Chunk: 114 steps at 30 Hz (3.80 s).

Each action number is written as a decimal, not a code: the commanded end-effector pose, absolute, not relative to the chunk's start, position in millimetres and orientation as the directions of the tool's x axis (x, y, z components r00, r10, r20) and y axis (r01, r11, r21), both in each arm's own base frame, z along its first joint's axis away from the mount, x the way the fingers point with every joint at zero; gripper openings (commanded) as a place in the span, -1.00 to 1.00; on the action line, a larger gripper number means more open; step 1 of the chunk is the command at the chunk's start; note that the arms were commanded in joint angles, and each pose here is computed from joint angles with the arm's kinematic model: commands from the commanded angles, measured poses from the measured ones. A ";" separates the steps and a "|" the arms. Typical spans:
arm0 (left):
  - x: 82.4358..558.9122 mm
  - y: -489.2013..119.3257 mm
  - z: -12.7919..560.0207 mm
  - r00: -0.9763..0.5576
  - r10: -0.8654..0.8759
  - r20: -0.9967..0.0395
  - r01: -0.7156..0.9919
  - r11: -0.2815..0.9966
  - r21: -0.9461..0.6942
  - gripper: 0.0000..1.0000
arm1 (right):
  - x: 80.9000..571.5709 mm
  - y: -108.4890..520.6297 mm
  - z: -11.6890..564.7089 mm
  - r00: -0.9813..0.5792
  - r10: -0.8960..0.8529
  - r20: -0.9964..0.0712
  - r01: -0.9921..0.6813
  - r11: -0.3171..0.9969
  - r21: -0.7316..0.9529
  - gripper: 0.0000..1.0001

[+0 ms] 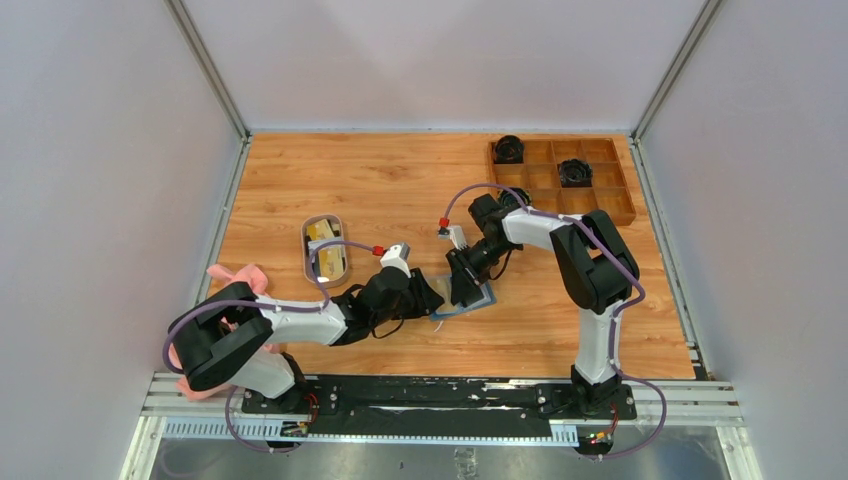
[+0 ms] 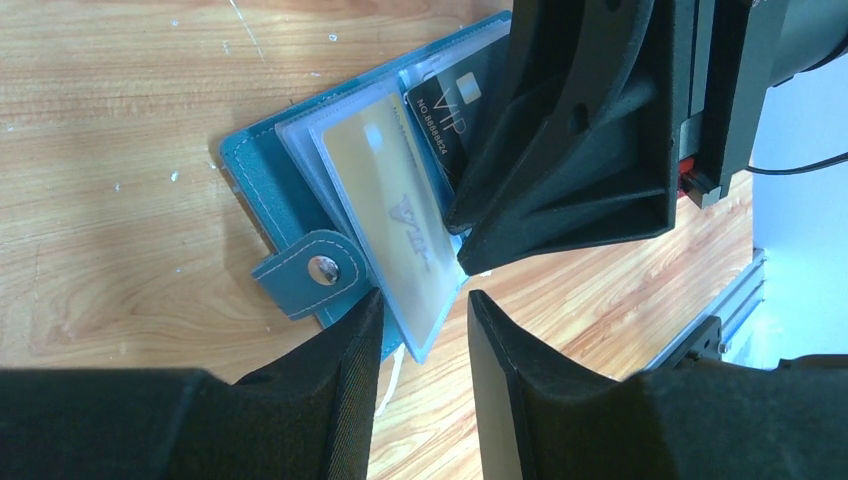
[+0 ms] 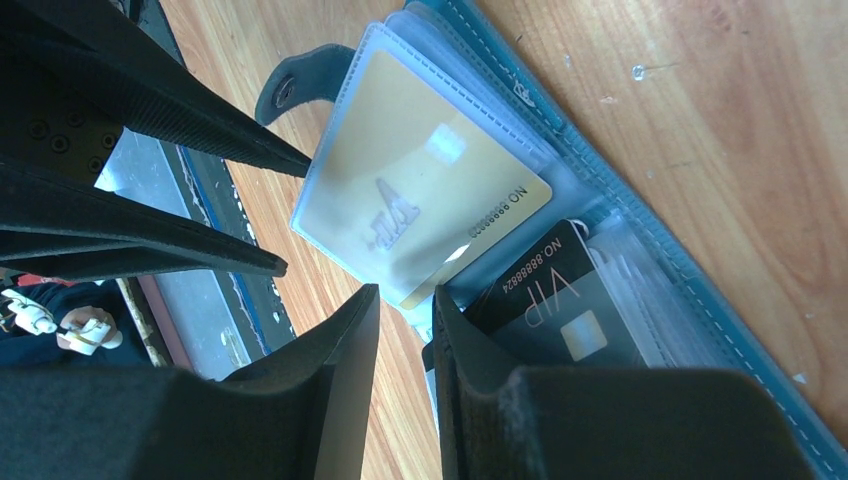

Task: Put the credit cards into the card holder
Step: Insert the credit card into the card holder.

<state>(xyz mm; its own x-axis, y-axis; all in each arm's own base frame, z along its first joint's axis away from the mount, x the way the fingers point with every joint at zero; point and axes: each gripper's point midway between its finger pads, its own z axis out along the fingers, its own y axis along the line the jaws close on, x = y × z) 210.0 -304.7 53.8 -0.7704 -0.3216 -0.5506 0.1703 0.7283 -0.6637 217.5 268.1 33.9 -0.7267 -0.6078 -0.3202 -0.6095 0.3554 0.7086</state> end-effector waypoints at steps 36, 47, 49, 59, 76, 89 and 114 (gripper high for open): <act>228.4 -335.2 79.5 -0.750 -0.336 -0.569 0.271 0.629 -0.729 0.04 | 240.3 257.6 65.6 -0.766 -0.521 -0.376 -0.589 0.335 0.735 -0.01; 231.7 -355.2 86.4 -0.768 -0.344 -0.540 0.323 0.521 -0.790 0.24 | 244.8 256.5 69.7 -0.864 -0.417 -0.283 -0.424 0.300 0.854 0.20; 232.0 -356.5 86.7 -0.770 -0.343 -0.539 0.325 0.515 -0.793 0.28 | 245.5 255.6 67.4 -0.876 -0.405 -0.261 -0.396 0.297 0.869 0.21; 232.3 -349.6 87.2 -0.765 -0.342 -0.546 0.333 0.516 -0.789 0.38 | 248.9 251.2 60.5 -0.894 -0.384 -0.231 -0.365 0.323 0.873 0.23; 237.9 -315.0 72.8 -0.761 -0.404 -0.507 0.243 0.548 -0.800 -0.17 | 250.4 248.4 53.6 -0.896 -0.384 -0.224 -0.365 0.350 0.862 0.23; 242.1 -302.4 72.1 -0.757 -0.440 -0.483 0.217 0.528 -0.821 -0.21 | 249.8 248.6 53.6 -0.895 -0.385 -0.224 -0.366 0.348 0.863 0.24; 238.2 -295.9 76.0 -0.759 -0.434 -0.486 0.222 0.529 -0.819 -0.38 | 246.8 250.6 50.1 -0.891 -0.398 -0.218 -0.369 0.355 0.859 0.24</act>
<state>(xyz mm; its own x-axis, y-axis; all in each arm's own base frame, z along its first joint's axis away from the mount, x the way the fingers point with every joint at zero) 239.7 -298.9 83.1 -0.7503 -0.4467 -0.4874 0.2291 0.5159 -0.8255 247.5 254.1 59.5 -0.8859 -0.3956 -0.2421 -0.3817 0.3253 0.8651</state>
